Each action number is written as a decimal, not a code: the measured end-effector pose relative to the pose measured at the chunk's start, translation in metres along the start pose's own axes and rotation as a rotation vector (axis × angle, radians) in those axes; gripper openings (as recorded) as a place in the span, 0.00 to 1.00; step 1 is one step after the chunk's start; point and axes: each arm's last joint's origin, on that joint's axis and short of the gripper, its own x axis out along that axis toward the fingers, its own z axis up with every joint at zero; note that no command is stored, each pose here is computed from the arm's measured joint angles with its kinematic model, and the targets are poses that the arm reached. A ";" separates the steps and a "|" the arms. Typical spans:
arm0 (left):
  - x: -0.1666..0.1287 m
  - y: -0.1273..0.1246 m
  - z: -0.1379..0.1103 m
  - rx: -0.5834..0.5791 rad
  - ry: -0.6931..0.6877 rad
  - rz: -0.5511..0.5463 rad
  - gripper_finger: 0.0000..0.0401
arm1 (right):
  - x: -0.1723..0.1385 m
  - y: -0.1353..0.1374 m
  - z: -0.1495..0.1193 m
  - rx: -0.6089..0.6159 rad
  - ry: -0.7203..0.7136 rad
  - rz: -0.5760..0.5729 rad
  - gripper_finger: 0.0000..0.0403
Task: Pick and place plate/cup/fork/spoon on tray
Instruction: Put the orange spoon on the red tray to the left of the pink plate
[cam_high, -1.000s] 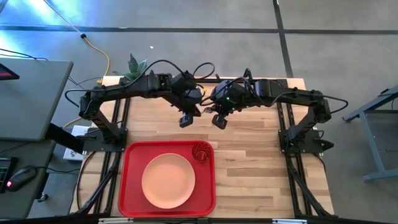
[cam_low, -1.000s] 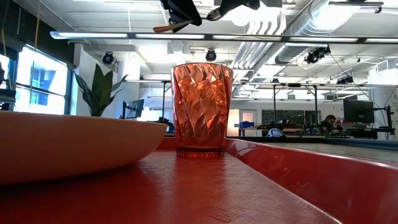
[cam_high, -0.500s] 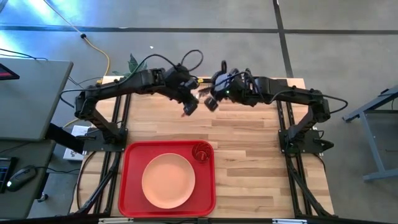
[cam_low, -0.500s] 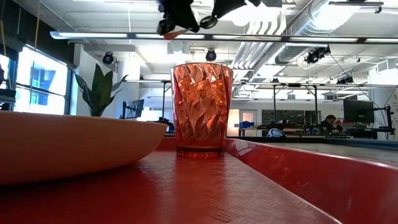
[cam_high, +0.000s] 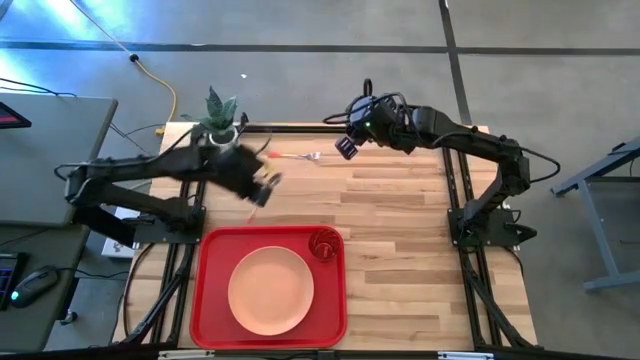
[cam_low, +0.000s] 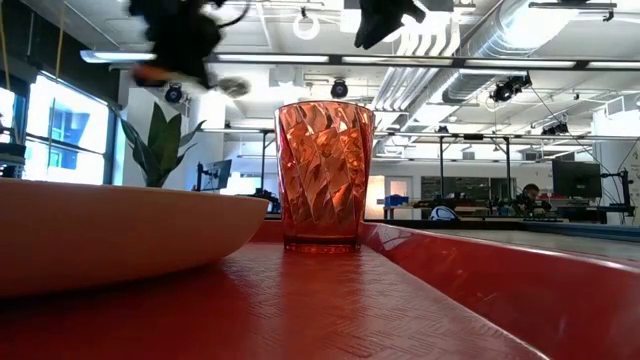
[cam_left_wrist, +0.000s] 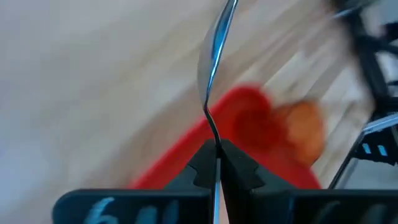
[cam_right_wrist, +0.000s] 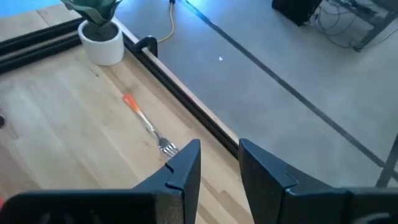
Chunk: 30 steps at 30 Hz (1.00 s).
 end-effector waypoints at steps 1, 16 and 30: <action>0.000 0.008 -0.013 -0.050 0.034 0.024 0.00 | 0.001 -0.001 0.000 0.005 0.003 0.002 0.25; 0.016 0.056 -0.141 -0.275 0.077 0.066 0.01 | 0.005 -0.011 -0.005 0.068 0.075 -0.014 0.25; 0.033 0.064 -0.197 -0.170 -0.031 0.080 0.01 | 0.002 -0.005 -0.009 0.153 0.100 0.004 0.25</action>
